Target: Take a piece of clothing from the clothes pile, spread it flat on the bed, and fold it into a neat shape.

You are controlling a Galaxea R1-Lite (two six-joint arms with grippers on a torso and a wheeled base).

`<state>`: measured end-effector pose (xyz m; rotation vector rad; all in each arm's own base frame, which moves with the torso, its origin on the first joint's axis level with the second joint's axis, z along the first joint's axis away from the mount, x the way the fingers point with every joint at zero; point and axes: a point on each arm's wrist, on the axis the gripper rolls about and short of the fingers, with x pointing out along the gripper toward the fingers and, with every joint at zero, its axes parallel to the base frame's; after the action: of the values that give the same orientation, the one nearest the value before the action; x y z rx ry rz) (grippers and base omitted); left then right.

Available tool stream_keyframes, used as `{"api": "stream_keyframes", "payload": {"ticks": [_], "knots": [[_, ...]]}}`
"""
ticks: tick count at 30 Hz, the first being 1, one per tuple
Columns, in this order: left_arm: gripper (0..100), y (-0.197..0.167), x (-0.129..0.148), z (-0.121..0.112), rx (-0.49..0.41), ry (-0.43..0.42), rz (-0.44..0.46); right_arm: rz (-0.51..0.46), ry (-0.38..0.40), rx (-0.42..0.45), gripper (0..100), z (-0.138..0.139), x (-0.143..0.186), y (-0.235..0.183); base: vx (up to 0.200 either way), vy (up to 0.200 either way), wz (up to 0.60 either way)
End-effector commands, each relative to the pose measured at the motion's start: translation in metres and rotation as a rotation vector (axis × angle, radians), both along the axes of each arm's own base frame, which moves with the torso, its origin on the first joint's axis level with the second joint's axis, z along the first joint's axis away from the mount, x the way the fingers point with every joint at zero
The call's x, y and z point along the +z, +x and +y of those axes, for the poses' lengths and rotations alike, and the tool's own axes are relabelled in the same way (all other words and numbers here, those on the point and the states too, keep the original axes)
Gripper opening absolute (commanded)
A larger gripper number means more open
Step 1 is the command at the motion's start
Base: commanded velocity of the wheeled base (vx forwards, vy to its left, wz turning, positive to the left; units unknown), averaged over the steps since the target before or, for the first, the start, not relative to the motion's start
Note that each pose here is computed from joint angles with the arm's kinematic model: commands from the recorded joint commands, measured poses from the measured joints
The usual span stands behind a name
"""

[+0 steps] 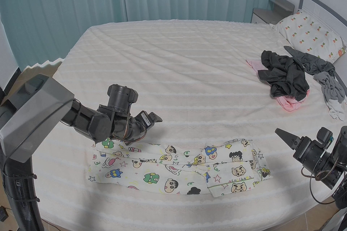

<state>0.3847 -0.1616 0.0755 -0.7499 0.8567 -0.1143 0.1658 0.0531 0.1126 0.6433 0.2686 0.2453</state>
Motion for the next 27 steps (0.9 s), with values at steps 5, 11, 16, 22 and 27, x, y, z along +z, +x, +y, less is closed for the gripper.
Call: {"api": "stream_keyframes", "payload": {"ticks": [5, 11, 16, 22, 27], "knots": [[100, -0.008, -0.032, -0.015, -0.026, 0.002, 0.038, 0.016, -0.005, 0.0, 100, -0.001, -0.003, -0.003, 0.0, 0.0, 0.0], [100, -0.036, -0.048, -0.023, -0.072, 0.036, 0.105, 0.01, -0.003, 0.0, 100, -0.001, -0.002, -0.004, 0.0, 0.0, 0.0], [100, -0.045, -0.052, -0.019, -0.08, 0.029, 0.104, 0.007, -0.002, 0.002, 100, -0.001, -0.002, -0.004, 0.0, 0.0, 0.0], [100, -0.057, -0.06, -0.013, -0.084, 0.046, 0.136, 0.006, -0.002, 0.002, 100, -0.001, -0.001, -0.005, 0.0, 0.0, 0.0], [100, -0.063, -0.062, -0.01, -0.079, 0.024, 0.07, 0.006, -0.002, 0.0, 100, -0.001, -0.001, -0.005, 0.0, 0.0, 0.0]]}}
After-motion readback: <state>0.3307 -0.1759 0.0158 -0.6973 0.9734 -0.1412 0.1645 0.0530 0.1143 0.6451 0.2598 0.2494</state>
